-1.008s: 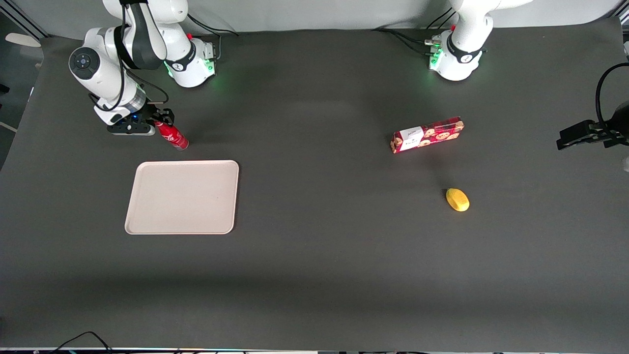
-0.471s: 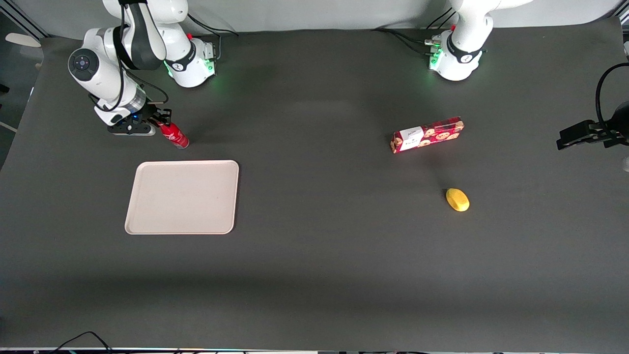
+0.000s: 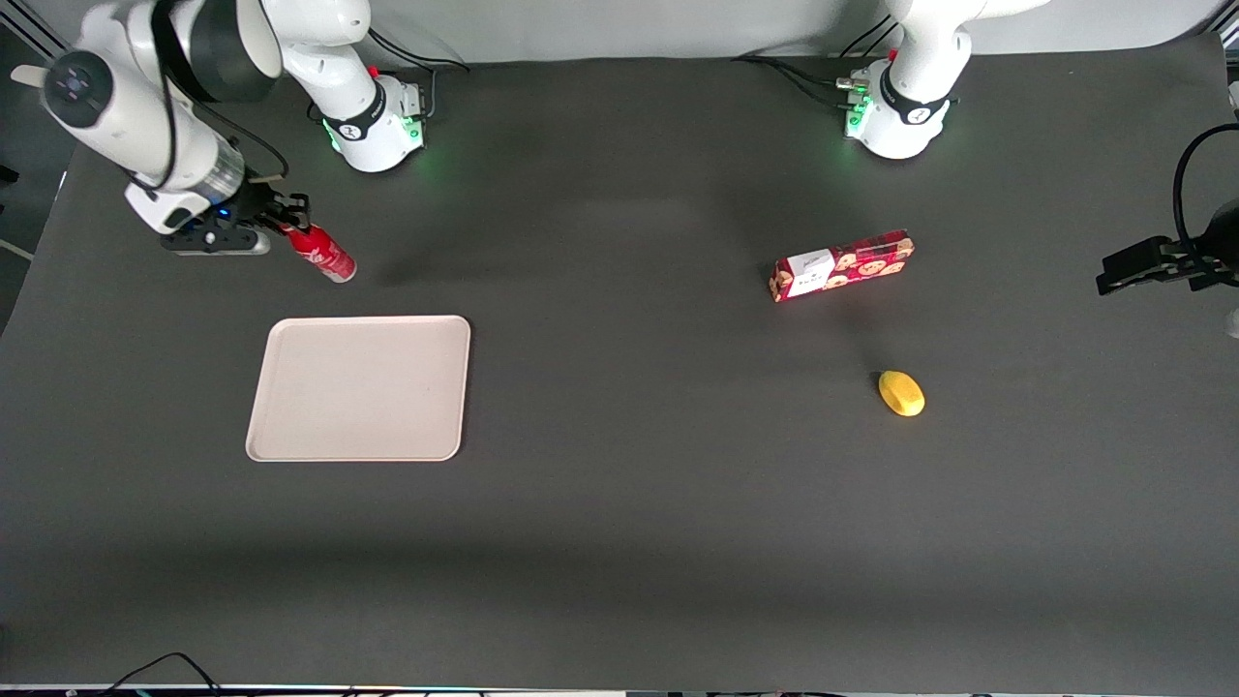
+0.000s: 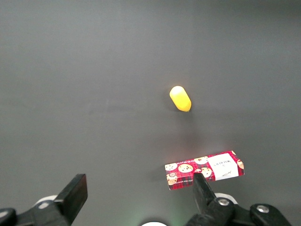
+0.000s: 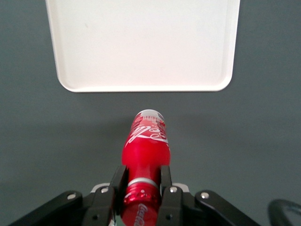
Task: Place coke bottle on tray
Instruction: 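Lift the held bottle and carry it onto the white tray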
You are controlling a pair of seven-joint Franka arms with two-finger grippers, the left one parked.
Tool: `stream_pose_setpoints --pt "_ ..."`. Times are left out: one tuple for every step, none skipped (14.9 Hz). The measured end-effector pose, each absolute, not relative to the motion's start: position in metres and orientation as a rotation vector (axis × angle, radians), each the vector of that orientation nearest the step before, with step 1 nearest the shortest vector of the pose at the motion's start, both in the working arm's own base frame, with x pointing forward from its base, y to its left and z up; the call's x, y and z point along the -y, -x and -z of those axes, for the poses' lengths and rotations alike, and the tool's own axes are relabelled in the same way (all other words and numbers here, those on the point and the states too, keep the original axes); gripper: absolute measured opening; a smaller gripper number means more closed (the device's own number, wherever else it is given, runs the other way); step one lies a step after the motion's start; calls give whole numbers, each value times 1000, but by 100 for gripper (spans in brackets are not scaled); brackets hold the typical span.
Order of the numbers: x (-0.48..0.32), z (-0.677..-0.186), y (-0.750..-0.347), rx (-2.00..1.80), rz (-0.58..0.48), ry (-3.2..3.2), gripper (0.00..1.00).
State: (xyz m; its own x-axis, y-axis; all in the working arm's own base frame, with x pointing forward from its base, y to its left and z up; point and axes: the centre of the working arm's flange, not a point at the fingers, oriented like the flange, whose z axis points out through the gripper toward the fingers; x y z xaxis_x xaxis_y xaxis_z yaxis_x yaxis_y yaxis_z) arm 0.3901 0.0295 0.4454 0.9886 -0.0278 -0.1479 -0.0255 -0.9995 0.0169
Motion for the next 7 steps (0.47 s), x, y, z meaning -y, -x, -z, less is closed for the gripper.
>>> stream_pose_setpoints --pt "-34 -470 -398 27 194 -3121 33" --pt "-40 -493 -405 12 165 -3123 33" --pt "-44 -513 -412 -3 155 -3125 33" --pt "-47 -531 -420 -17 154 -3129 33" --pt "-49 -548 -430 -34 156 -3134 33" --pt "-50 -563 -443 -52 159 -3135 33" --pt "-49 -575 -457 -75 162 -3131 33"
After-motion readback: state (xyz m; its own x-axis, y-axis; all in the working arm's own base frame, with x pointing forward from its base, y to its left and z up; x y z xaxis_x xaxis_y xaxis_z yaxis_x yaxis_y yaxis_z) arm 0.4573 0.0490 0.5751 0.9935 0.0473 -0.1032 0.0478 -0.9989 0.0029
